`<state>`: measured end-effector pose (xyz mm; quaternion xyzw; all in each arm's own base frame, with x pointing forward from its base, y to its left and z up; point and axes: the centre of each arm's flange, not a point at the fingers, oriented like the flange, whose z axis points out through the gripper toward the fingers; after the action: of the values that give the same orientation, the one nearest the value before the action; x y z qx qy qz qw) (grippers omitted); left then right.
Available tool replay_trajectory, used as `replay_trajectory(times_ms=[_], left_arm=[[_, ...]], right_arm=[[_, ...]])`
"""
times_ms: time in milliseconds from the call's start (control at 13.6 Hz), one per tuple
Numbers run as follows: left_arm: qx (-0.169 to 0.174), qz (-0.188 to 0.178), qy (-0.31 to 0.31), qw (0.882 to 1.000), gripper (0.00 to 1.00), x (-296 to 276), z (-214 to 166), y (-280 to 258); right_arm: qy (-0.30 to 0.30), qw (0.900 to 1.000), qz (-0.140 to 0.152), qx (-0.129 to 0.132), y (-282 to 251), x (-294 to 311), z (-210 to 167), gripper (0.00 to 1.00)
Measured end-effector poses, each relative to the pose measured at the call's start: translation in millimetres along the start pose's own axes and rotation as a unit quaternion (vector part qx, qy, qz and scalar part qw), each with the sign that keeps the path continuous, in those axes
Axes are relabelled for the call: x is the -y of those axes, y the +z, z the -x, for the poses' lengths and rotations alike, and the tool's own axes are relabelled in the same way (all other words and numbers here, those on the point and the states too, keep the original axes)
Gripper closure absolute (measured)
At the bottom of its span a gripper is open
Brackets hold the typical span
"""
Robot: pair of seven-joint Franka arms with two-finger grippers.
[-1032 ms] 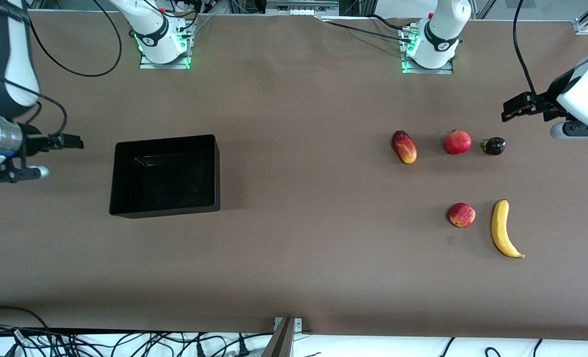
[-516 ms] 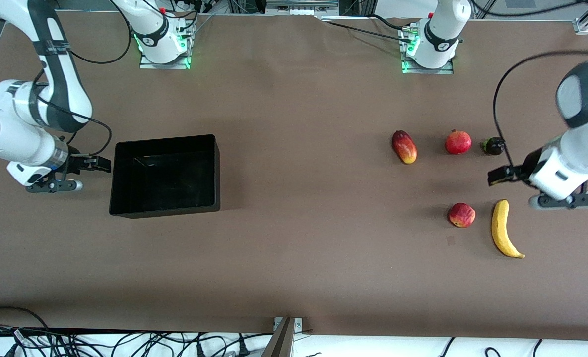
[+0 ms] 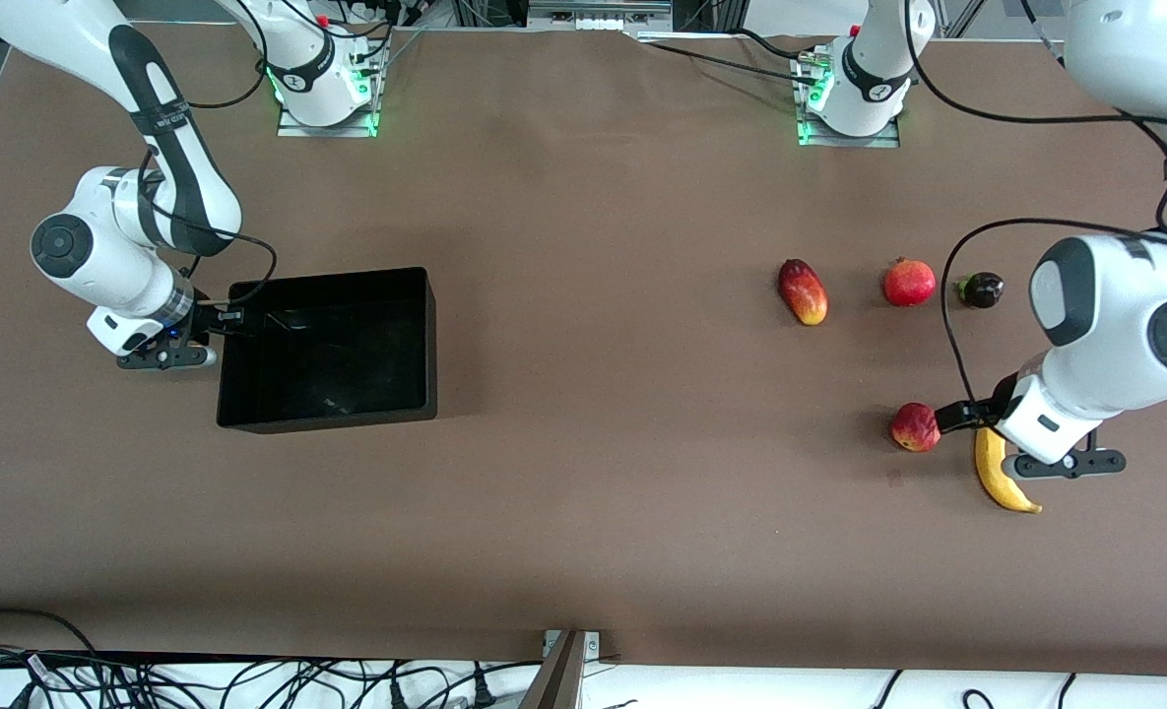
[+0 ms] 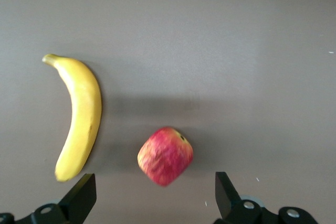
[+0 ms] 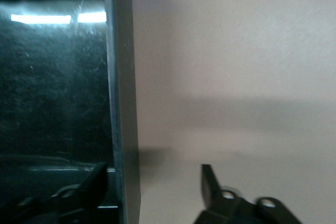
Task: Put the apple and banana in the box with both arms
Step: 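Reach the right gripper to the box while the left gripper reaches the apple, then grasp the red apple with the left gripper while the right gripper hooks the box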
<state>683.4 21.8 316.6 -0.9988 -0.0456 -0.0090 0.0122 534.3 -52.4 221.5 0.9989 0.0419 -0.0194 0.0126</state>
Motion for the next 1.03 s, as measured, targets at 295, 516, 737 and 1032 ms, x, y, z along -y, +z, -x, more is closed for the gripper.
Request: replay_trajectory(times_ms=[295, 516, 737, 1032], left_arm=[[0.003, -0.004, 0.001, 1.000, 0.00, 0, 6, 76], [0.015, -0.005, 0.001, 1.000, 0.00, 0, 18, 96], [0.004, -0.005, 0.001, 1.000, 0.00, 1, 27, 112], [-0.002, -0.004, 0.004, 1.000, 0.00, -1, 38, 136]], right_arm=[[-0.002, 1.000, -0.002, 0.005, 6, 3, 1, 0.74], [-0.009, 1.000, -0.005, 0.003, 5, 13, -1, 0.97], [0.004, 1.000, -0.008, 0.001, -7, 25, -13, 0.97], [0.065, 0.996, -0.016, 0.052, -71, 76, -55, 0.97]])
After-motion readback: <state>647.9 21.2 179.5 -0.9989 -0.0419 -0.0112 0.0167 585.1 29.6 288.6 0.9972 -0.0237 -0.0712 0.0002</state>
